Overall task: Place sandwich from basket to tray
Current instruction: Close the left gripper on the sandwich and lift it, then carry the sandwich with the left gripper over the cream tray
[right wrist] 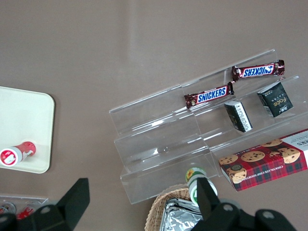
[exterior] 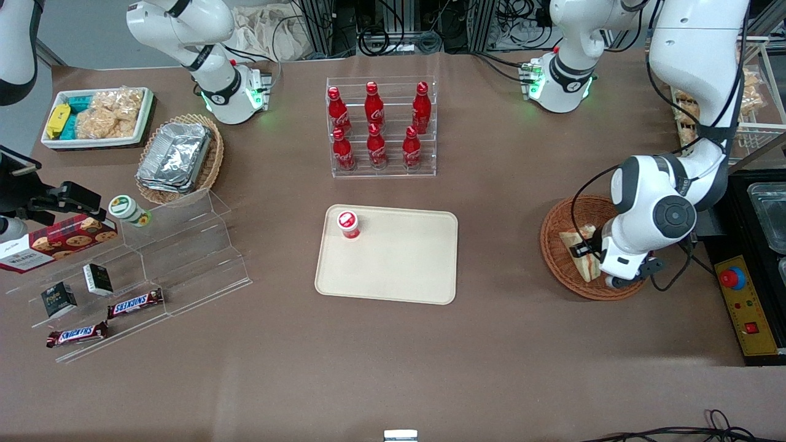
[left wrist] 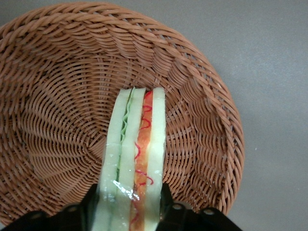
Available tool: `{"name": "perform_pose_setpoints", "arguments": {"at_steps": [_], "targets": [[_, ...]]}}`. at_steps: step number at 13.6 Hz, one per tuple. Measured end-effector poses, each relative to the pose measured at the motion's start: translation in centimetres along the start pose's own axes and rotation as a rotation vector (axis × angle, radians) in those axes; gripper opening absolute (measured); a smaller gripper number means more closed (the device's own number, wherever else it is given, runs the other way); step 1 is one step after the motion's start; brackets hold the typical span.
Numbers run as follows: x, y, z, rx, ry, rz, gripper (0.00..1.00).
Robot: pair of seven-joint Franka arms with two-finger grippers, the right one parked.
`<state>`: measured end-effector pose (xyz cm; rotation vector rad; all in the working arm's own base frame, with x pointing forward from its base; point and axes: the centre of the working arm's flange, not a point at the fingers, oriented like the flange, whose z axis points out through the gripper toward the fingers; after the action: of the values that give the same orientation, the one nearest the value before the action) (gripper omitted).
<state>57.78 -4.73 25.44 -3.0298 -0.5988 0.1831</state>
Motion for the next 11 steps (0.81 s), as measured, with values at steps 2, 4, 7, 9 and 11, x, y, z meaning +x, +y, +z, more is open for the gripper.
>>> {"name": "perform_pose_setpoints", "arguments": {"at_steps": [2, 4, 7, 9, 11], "targets": [[0.0, 0.0, -0.1, -0.001, 0.002, -0.002, 0.33], [0.3, 0.1, -1.0, -0.008, 0.015, -0.003, 0.28], [1.0, 0.4, -6.0, -0.011, 0.025, -0.002, 0.26], [1.0, 0.6, -11.4, -0.013, 0.031, 0.002, 0.26], [-0.1, 1.1, -16.8, -0.014, 0.034, 0.019, 0.26]]}}
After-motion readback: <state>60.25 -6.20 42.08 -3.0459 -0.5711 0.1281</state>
